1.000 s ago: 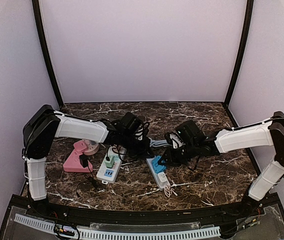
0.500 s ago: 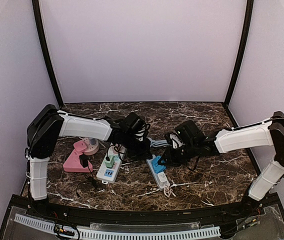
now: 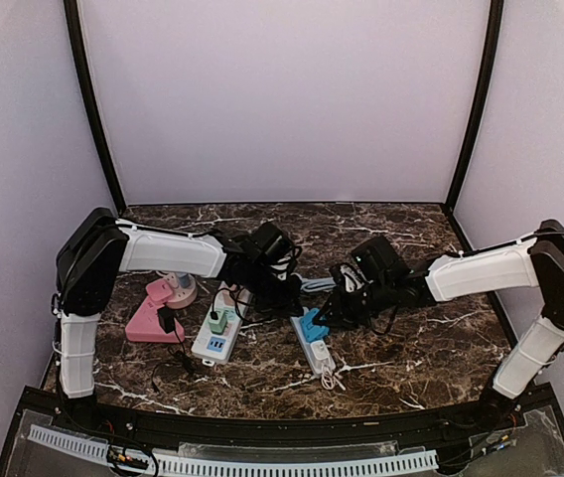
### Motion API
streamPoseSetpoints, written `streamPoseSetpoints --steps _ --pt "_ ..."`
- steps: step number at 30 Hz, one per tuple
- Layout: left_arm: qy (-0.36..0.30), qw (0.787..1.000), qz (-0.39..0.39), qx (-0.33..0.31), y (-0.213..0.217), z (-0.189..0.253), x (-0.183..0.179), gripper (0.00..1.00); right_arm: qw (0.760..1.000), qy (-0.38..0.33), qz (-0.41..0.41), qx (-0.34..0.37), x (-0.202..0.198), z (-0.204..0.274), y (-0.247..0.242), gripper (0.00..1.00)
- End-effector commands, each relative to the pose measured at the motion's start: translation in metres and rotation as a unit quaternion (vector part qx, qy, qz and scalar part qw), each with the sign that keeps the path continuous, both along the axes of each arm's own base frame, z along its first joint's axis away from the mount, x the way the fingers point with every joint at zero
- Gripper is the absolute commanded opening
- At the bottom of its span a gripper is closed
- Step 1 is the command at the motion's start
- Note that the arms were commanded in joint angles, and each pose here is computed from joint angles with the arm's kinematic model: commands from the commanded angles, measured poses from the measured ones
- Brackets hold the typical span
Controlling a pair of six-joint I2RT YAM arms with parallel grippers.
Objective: Pull the plug off the socket
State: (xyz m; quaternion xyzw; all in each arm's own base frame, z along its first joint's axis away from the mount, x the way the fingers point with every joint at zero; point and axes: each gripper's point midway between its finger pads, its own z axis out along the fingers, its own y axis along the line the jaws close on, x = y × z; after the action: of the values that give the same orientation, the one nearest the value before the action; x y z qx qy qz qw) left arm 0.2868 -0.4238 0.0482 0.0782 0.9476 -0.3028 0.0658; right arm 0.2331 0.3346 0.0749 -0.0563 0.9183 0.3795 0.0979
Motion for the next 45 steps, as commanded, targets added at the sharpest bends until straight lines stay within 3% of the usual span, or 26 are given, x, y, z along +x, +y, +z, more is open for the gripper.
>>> streamPoseSetpoints --steps 1,14,21,27,45 --pt "0.055 0.993 -0.005 0.108 0.039 -0.05 -0.033 0.0 0.997 -0.036 -0.04 0.048 0.033 0.029 0.006 0.0" --pt "0.057 0.99 -0.005 0.133 0.049 -0.06 -0.043 0.0 0.995 0.008 -0.055 0.082 0.035 0.023 -0.003 0.0" --pt "0.055 0.989 0.001 0.136 0.055 -0.064 -0.045 0.0 0.995 -0.035 -0.031 0.089 0.033 0.037 -0.002 0.0" --pt "0.049 0.989 0.001 0.141 0.056 -0.064 -0.046 0.0 0.997 -0.061 0.005 0.047 0.029 0.038 0.006 0.0" --pt "0.041 0.988 -0.005 0.152 0.054 -0.065 -0.054 0.0 0.989 0.029 -0.033 0.142 0.025 0.033 0.0 0.0"
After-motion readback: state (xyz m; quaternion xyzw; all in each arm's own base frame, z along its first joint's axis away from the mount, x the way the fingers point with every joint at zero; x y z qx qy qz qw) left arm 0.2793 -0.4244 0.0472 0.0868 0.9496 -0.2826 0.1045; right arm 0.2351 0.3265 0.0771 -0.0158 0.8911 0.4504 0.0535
